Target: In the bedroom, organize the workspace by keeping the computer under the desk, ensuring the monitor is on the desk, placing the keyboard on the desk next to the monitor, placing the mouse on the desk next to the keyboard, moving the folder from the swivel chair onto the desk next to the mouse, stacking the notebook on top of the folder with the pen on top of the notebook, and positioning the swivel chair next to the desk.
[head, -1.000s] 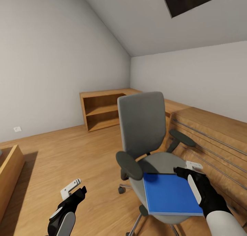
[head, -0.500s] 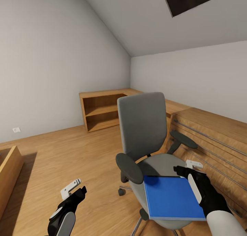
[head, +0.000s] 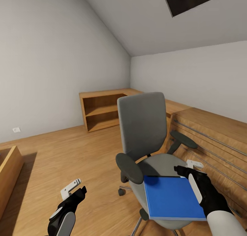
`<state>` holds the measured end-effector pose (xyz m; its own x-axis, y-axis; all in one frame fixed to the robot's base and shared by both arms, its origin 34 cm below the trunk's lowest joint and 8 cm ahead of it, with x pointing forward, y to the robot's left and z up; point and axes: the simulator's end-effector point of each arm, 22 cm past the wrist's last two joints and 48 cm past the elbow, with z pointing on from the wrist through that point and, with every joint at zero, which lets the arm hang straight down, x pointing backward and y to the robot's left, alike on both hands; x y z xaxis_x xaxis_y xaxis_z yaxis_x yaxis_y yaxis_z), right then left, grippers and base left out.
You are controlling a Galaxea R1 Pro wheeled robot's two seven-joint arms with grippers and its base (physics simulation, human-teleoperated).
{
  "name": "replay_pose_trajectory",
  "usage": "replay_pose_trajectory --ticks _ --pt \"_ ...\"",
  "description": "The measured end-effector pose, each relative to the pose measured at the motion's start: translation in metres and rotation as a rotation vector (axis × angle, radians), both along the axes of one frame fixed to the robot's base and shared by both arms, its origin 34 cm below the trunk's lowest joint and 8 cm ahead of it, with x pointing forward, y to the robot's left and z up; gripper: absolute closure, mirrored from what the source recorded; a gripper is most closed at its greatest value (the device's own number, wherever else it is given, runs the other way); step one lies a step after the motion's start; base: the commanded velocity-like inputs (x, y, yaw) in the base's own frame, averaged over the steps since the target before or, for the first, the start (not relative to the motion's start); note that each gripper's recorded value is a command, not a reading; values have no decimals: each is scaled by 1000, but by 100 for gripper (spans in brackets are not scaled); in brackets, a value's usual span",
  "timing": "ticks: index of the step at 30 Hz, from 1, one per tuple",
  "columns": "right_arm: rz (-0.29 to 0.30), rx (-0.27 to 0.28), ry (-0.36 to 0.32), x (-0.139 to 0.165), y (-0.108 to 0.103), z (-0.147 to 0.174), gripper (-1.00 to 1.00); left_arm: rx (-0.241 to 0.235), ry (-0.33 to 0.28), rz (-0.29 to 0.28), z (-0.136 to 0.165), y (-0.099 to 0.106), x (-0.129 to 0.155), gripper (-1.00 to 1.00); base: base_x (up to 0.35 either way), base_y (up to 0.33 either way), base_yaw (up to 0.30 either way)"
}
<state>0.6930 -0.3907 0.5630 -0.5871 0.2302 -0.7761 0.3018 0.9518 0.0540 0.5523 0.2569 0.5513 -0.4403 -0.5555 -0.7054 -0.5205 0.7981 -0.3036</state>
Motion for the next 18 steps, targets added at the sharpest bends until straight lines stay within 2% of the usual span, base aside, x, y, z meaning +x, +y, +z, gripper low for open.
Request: replay_pose_trajectory --ticks 18 --pt "-2 0 27 -2 0 -14 -100 0 24 0 -10 0 -1 -100 0 0 0"
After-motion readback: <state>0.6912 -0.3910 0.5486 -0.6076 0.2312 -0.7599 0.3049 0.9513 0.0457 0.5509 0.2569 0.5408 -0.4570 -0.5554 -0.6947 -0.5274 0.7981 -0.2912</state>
